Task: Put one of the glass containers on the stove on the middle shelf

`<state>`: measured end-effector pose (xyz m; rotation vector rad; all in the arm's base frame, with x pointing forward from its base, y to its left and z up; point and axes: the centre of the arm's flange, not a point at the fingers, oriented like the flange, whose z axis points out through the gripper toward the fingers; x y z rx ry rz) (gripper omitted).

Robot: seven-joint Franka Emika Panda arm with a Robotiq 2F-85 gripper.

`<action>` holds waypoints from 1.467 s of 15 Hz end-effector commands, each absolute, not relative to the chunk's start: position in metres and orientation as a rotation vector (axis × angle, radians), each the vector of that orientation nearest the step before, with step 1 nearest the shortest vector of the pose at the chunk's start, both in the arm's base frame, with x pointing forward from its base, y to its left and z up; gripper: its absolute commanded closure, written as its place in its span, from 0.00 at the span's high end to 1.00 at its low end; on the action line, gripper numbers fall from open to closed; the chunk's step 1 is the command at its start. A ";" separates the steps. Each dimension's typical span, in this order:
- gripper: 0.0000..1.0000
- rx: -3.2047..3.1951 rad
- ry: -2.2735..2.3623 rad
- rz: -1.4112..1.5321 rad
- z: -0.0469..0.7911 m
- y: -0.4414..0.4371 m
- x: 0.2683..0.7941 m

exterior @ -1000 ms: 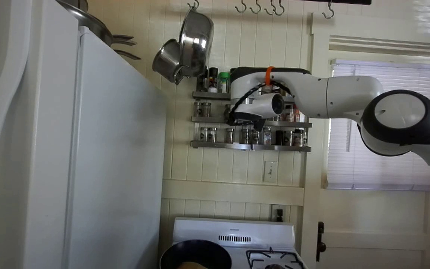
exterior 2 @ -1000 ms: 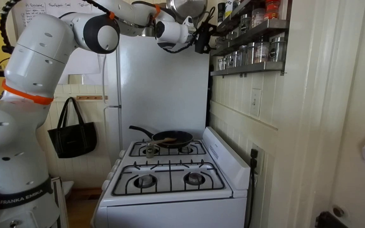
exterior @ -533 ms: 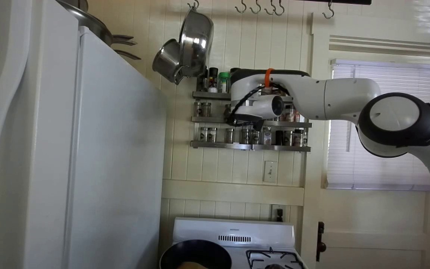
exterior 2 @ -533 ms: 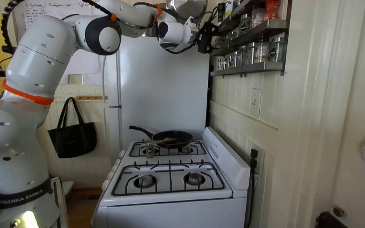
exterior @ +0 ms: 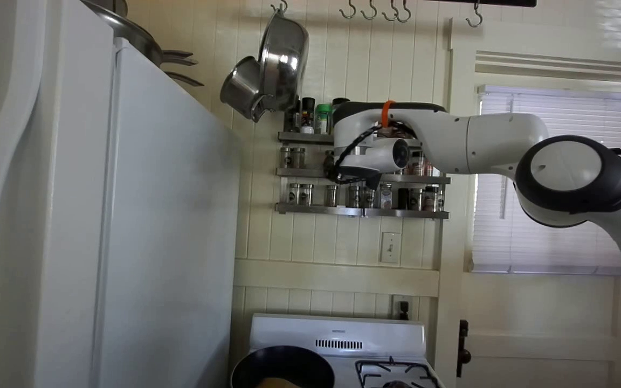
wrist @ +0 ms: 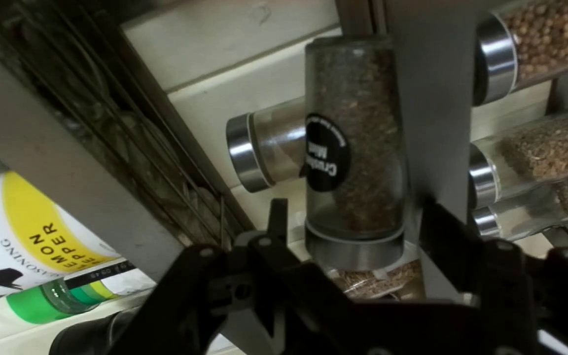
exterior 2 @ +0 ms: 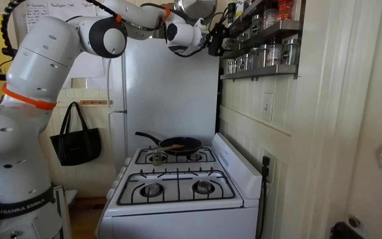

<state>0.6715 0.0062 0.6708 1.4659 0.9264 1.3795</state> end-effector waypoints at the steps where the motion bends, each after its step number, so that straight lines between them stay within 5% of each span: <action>1: 0.47 1.439 0.964 1.348 0.685 0.006 0.689; 2: 0.38 1.437 0.967 1.346 0.684 0.007 0.690; 4: 0.39 1.433 0.966 1.344 0.686 0.006 0.689; 6: 0.28 1.430 0.964 1.338 0.687 0.005 0.688; 22: 0.28 1.416 0.793 1.414 0.714 -0.016 0.676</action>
